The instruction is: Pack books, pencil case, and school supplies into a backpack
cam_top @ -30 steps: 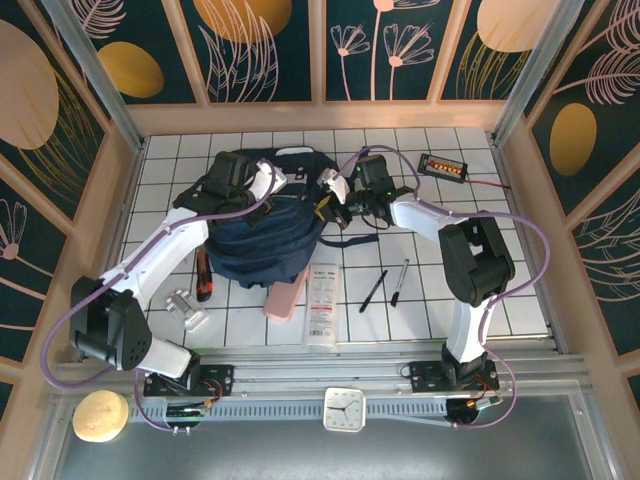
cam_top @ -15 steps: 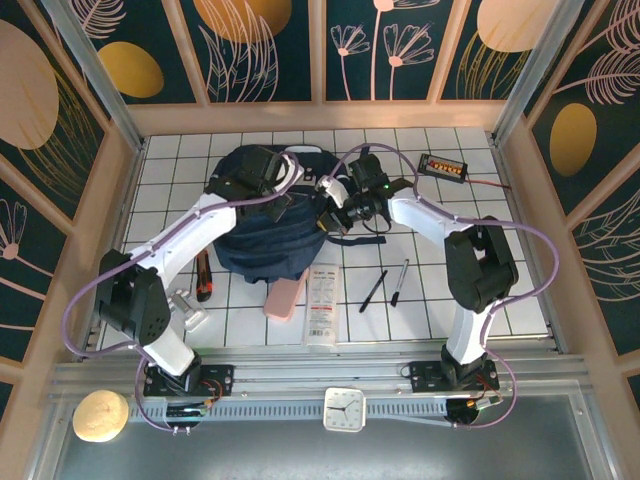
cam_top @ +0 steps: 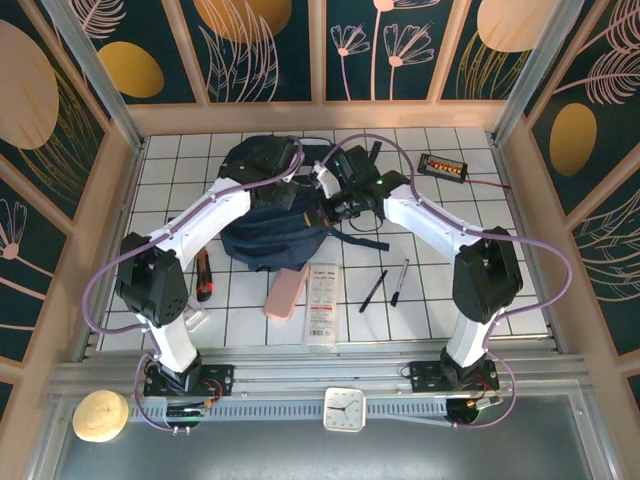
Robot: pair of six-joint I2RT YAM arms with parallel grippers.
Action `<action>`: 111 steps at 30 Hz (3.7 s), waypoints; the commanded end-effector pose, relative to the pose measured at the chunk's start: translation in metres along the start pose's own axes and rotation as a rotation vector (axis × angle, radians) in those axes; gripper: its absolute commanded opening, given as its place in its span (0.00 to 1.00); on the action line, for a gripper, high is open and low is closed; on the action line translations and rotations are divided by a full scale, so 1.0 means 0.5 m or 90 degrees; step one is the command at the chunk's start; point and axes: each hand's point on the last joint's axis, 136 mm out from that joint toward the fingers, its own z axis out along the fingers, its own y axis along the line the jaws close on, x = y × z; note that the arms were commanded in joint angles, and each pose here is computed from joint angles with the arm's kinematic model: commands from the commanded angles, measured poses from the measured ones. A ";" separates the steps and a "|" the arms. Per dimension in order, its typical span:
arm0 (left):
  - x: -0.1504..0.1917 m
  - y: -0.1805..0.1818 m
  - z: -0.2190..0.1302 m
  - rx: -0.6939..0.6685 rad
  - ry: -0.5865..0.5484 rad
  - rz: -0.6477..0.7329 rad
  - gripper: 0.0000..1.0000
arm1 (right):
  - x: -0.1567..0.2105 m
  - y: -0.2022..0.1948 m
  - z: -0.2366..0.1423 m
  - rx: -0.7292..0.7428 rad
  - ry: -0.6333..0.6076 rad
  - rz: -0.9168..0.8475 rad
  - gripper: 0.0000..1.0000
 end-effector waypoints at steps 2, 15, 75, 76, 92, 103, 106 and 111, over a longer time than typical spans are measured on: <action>-0.053 -0.049 -0.027 0.091 -0.065 -0.122 0.00 | 0.011 0.037 0.033 -0.028 -0.011 0.100 0.00; -0.039 -0.041 -0.083 0.125 -0.059 -0.087 0.00 | 0.016 -0.149 -0.079 0.106 -0.168 -0.184 0.71; 0.143 -0.163 -0.067 0.240 0.004 0.007 0.47 | 0.039 -0.143 -0.044 -0.168 -0.085 -0.036 0.21; 0.145 -0.166 -0.062 0.241 0.006 0.003 0.47 | 0.035 -0.144 -0.047 -0.172 -0.094 -0.032 0.22; 0.160 -0.164 -0.044 0.229 0.023 0.001 0.47 | 0.026 -0.174 -0.039 -0.174 -0.124 0.039 0.01; 0.139 -0.135 -0.034 0.171 0.004 0.006 0.49 | 0.038 -0.166 -0.084 -0.062 -0.042 0.006 0.00; 0.097 -0.141 -0.029 0.172 -0.022 0.032 0.56 | 0.039 -0.185 -0.090 -0.009 -0.021 -0.017 0.00; 0.053 -0.158 -0.001 0.179 -0.028 0.085 0.58 | 0.024 -0.182 -0.089 -0.011 -0.032 -0.025 0.00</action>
